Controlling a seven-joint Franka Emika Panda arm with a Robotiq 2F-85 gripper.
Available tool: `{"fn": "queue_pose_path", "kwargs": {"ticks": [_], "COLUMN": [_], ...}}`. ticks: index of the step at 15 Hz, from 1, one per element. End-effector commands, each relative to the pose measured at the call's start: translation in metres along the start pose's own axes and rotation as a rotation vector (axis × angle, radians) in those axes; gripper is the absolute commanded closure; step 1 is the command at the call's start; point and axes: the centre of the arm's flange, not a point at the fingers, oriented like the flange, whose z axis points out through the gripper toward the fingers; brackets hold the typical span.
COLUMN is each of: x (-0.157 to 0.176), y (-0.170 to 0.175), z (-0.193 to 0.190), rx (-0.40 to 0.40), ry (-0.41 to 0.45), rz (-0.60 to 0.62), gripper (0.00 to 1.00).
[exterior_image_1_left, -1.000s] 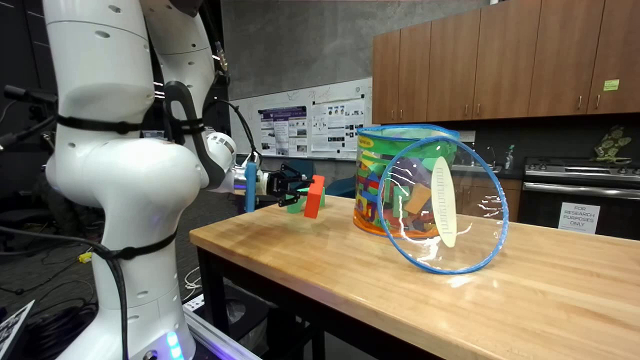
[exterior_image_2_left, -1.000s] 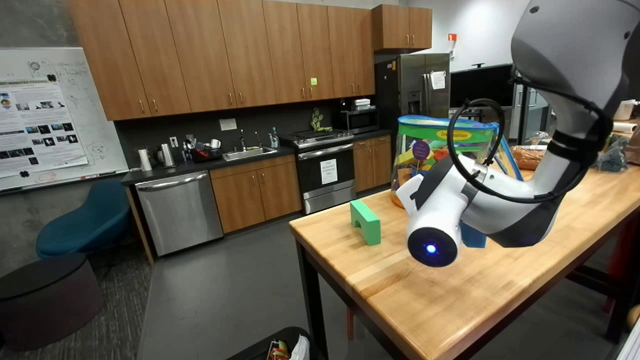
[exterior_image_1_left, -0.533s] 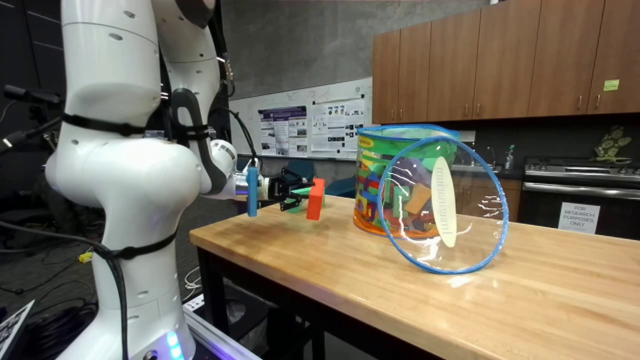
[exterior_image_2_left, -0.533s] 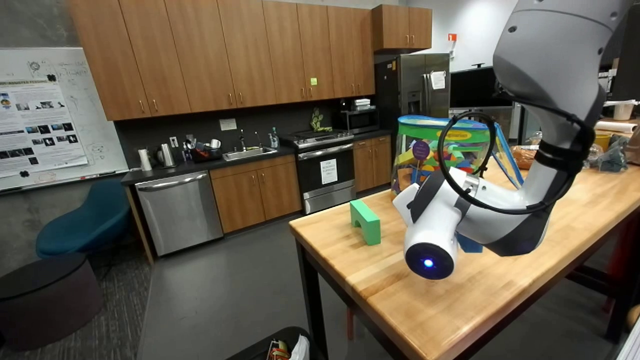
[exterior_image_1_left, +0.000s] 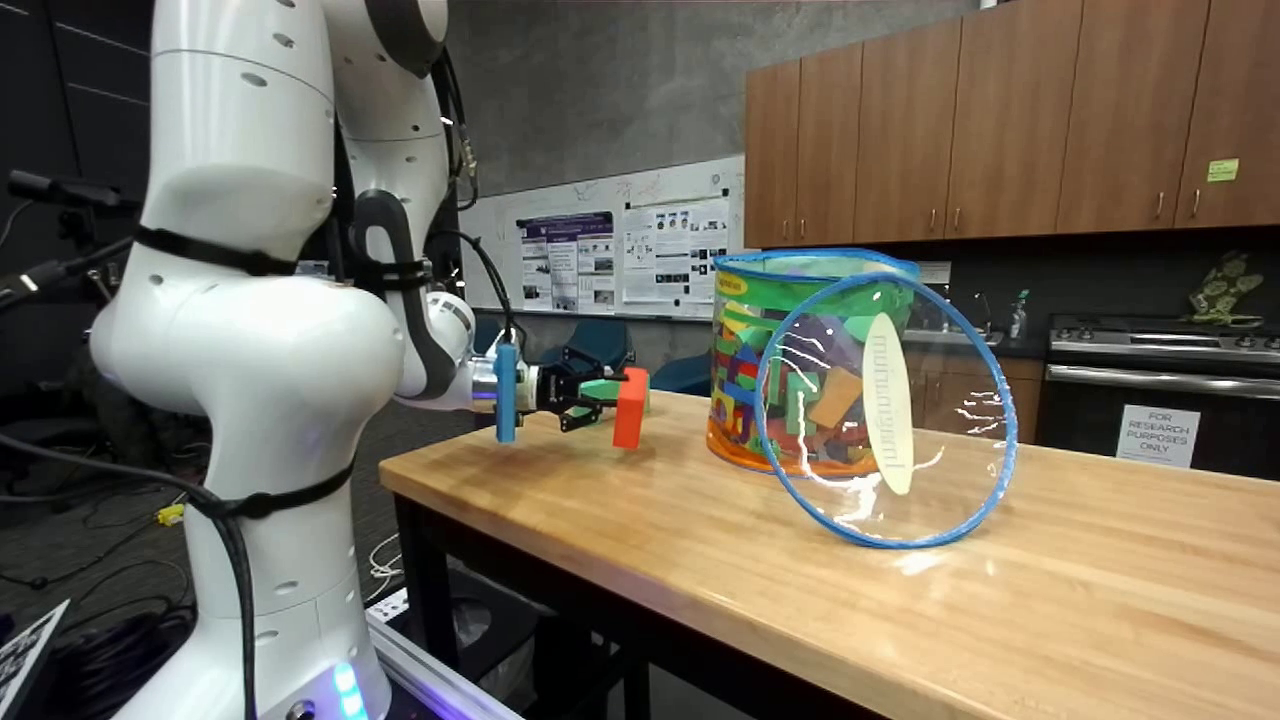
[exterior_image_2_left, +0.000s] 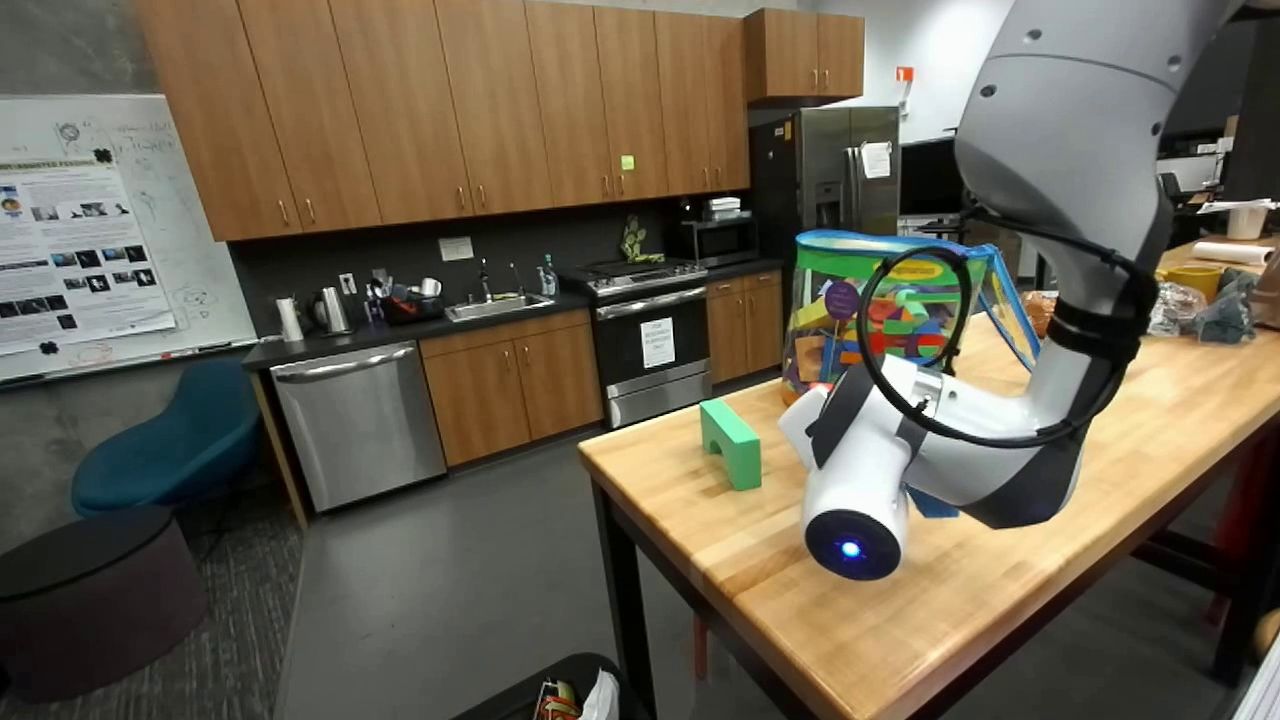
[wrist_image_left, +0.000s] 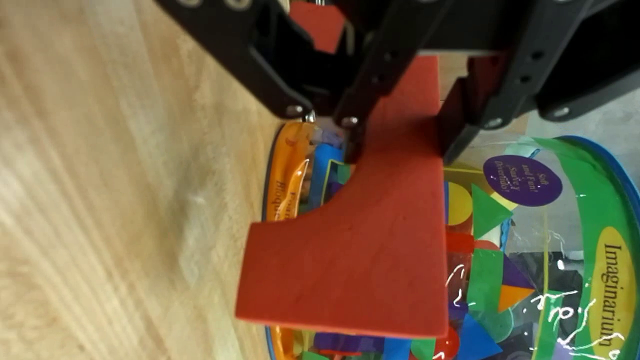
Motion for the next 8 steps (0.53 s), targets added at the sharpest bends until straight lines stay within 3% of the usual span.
{"fn": "queue_pose_path", "kwargs": {"ticks": [1, 8], "x": [0.008, 0.006], "y": [-0.009, -0.027], "z": [-0.005, -0.008], "rx": [-0.018, -0.023], "ry": [0.020, 0.020], "rz": [-0.020, -0.060], "gripper": [0.86, 0.86]}}
